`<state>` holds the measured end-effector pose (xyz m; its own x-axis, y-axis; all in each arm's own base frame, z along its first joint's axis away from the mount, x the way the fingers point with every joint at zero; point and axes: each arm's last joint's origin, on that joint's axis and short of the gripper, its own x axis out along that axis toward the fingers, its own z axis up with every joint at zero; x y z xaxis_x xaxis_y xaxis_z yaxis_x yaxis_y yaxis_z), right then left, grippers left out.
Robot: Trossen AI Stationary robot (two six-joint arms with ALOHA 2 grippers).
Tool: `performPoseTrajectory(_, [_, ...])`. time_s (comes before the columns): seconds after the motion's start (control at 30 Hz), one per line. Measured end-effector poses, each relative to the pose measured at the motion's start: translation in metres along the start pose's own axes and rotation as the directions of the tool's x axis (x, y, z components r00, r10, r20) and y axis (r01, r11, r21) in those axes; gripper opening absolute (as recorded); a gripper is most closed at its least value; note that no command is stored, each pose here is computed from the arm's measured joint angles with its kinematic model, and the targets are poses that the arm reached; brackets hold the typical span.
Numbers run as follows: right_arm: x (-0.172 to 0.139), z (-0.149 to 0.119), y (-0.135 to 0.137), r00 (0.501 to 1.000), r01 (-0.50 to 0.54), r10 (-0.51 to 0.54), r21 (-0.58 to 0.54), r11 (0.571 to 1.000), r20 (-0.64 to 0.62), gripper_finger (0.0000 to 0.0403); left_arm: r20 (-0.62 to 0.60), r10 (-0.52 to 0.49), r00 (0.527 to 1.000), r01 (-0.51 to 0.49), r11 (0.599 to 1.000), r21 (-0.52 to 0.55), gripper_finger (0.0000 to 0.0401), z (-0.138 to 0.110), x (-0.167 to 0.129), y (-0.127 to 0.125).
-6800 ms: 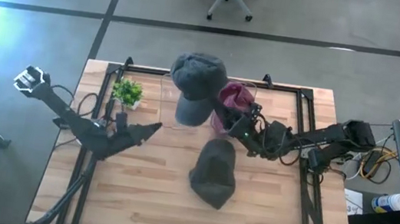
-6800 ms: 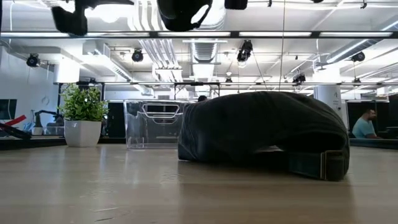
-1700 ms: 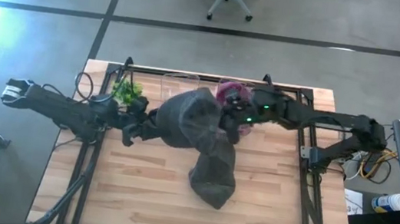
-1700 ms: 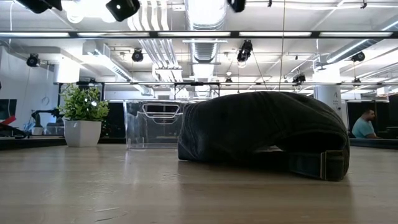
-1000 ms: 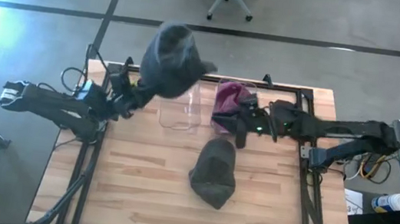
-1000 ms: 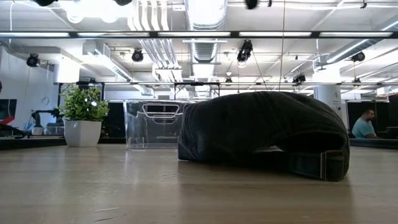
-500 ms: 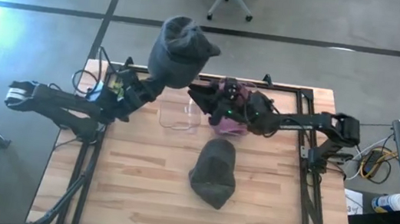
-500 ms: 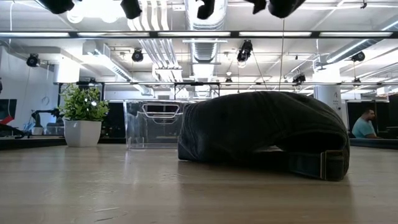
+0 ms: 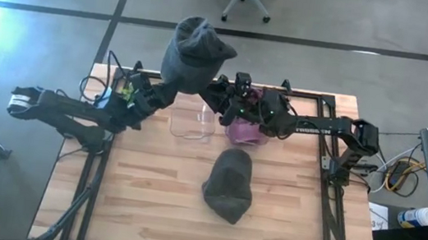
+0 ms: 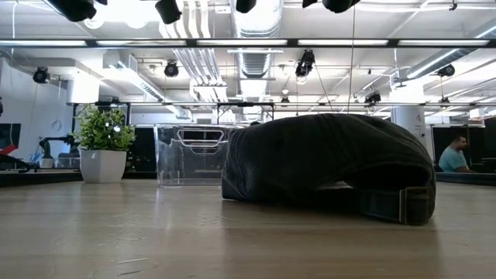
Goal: Pick & Place hat
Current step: Put the left black cap into the left transparent bin
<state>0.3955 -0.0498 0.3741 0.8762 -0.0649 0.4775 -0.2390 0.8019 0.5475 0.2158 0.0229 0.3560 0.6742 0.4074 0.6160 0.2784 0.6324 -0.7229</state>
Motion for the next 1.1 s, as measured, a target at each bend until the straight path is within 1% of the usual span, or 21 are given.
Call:
performPoseTrajectory(0.1, [0.001, 0.000, -0.003, 0.999, 0.026, -0.026, -0.001, 1.000, -0.022, 0.0188, -0.007, -0.009, 1.000, 0.009, 1.000, -0.004, 0.0009, -0.001, 0.002, -0.001])
performPoseTrajectory(0.17, [0.000, 0.000, -0.006, 0.999, 0.038, -0.038, 0.003, 0.999, -0.031, 0.0163, -0.009, -0.010, 1.000, 0.010, 1.000, -0.004, 0.0009, -0.001, 0.003, -0.001])
performPoseTrajectory(0.23, [0.000, -0.001, -0.008, 0.998, 0.056, -0.056, 0.008, 0.998, -0.038, 0.0130, -0.009, -0.010, 1.000, 0.010, 1.000, -0.004, 0.0009, -0.001, 0.004, -0.001])
performPoseTrajectory(0.4, [0.000, -0.001, -0.009, 0.996, 0.087, -0.087, 0.018, 0.996, -0.027, 0.0029, -0.014, -0.010, 1.000, 0.010, 1.000, 0.011, 0.0010, -0.001, 0.003, -0.001])
performPoseTrajectory(0.43, [0.000, 0.000, -0.010, 0.995, 0.099, -0.098, 0.018, 0.995, -0.025, 0.0020, -0.021, -0.003, 1.000, 0.004, 1.000, 0.018, 0.0011, -0.002, 0.003, 0.000])
performPoseTrajectory(0.5, [-0.001, 0.001, -0.012, 0.993, 0.114, -0.113, 0.023, 0.993, -0.031, 0.0017, -0.030, 0.018, 0.999, -0.017, 0.999, 0.039, 0.0021, -0.003, 0.002, 0.000])
performPoseTrajectory(0.57, [-0.001, 0.003, -0.014, 0.990, 0.133, -0.132, 0.024, 0.991, -0.040, 0.0015, -0.058, 0.053, 0.997, -0.048, 0.996, 0.079, 0.0042, -0.006, 0.001, 0.003])
performPoseTrajectory(0.67, [-0.001, 0.007, -0.019, 0.985, 0.167, -0.166, 0.014, 0.986, -0.037, 0.0014, -0.122, 0.127, 0.984, -0.109, 0.983, 0.147, 0.0086, -0.012, -0.002, 0.007])
performPoseTrajectory(0.77, [-0.004, 0.017, -0.024, 0.978, 0.208, -0.208, 0.008, 0.978, -0.027, 0.0014, -0.161, 0.195, 0.967, -0.159, 0.964, 0.213, 0.0132, -0.012, -0.006, 0.009])
performPoseTrajectory(0.87, [-0.008, 0.029, -0.029, 0.966, 0.256, -0.256, 0.005, 0.967, -0.038, 0.0013, -0.233, 0.279, 0.932, -0.213, 0.939, 0.270, 0.0170, -0.015, -0.012, 0.012])
performPoseTrajectory(0.93, [-0.011, 0.034, -0.035, 0.951, 0.304, -0.303, 0.008, 0.953, -0.067, 0.0013, -0.285, 0.318, 0.904, -0.222, 0.921, 0.320, 0.0188, -0.015, -0.018, 0.012])
performPoseTrajectory(1.0, [-0.014, 0.033, -0.042, 0.929, 0.357, -0.352, 0.021, 0.934, -0.117, 0.0013, -0.338, 0.337, 0.879, -0.206, 0.907, 0.368, 0.0197, -0.014, -0.023, 0.010])
performPoseTrajectory(1.1, [-0.018, 0.027, -0.051, 0.897, 0.409, -0.383, 0.085, 0.909, -0.222, 0.0013, -0.431, 0.349, 0.832, -0.193, 0.911, 0.364, 0.0201, -0.015, -0.033, 0.005])
